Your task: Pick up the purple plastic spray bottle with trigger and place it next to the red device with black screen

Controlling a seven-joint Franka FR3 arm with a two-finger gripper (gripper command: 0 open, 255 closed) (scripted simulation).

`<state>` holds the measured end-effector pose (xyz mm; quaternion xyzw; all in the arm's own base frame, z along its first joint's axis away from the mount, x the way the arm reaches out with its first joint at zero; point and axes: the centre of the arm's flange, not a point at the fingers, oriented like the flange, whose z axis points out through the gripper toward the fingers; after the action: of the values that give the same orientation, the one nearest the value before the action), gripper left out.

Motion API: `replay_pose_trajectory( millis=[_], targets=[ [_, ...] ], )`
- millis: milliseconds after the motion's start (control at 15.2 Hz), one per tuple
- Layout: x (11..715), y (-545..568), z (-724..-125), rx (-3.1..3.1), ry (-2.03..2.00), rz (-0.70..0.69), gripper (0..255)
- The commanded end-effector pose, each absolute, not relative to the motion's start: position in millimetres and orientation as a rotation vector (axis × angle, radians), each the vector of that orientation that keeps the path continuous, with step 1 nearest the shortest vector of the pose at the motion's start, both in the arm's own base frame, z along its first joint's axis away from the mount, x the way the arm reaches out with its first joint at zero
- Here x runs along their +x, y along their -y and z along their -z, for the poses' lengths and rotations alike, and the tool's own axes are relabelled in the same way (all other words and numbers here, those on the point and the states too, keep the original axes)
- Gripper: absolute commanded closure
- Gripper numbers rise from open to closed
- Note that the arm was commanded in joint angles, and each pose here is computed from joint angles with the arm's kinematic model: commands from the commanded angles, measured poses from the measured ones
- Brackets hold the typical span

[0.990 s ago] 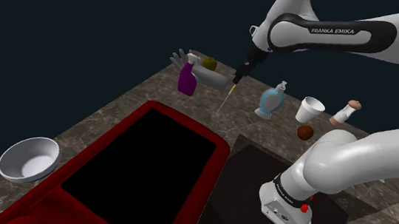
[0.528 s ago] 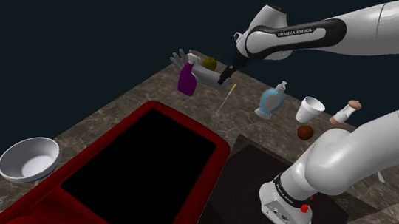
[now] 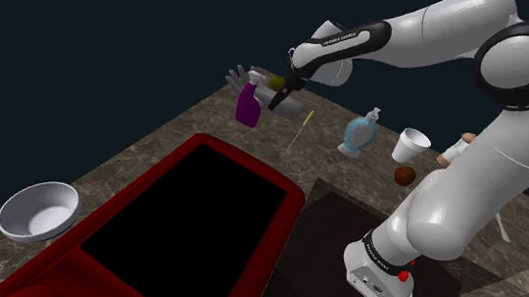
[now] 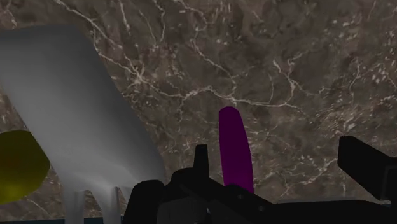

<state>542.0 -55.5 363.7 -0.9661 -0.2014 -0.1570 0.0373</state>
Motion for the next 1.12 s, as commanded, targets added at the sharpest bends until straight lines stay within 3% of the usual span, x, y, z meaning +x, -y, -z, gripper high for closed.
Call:
replay_pose_trajectory(
  millis=[0,1056],
  targets=[
    [563.4,54.5,-348.7,-2.944,0.647,0.516,0],
    [601.7,45.9,-295.3,-2.917,0.683,0.555,0]
  ],
)
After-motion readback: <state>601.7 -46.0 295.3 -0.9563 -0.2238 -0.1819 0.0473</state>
